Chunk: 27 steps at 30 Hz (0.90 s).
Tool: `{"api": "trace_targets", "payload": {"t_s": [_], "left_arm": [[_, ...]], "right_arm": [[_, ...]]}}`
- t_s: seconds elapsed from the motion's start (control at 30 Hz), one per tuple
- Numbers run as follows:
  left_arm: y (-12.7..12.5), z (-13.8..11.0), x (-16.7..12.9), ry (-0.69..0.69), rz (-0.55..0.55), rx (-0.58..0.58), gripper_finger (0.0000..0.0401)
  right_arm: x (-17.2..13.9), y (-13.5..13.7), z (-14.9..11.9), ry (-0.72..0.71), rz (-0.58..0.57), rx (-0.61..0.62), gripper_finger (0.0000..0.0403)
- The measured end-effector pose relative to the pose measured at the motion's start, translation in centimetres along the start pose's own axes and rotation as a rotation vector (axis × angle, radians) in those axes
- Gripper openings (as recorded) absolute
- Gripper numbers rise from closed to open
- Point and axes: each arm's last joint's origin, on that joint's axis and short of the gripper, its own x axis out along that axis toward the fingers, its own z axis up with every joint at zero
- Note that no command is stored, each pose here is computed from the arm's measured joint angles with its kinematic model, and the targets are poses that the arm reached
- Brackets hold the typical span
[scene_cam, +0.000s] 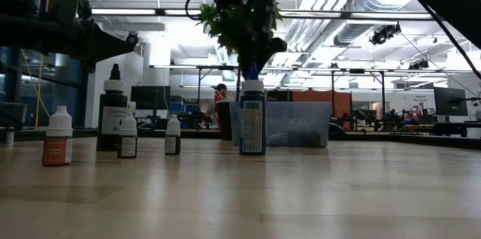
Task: Pick & Place food coloring
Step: Put the big purple food coloring bottle into the black bin
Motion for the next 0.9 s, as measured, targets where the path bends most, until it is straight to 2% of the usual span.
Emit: {"api": "trace_targets", "payload": {"t_s": [0.3,0.57,0.9], "left_arm": [[0.0,0.0,0.0,0.0,0.0,0.0,0.0],[0.0,0.0,0.0,0.0,0.0,0.0,0.0],[0.0,0.0,0.0,0.0,0.0,0.0,0.0]], "right_arm": [[1.3,-1.0,0.7,0.002,0.012,0.056,0.0118],[4.3,-1.6,0.6,0.026,0.061,0.126,0.0118],[5.3,-2.6,1.0,-0.02,0.03,0.148,0.0119]]}}
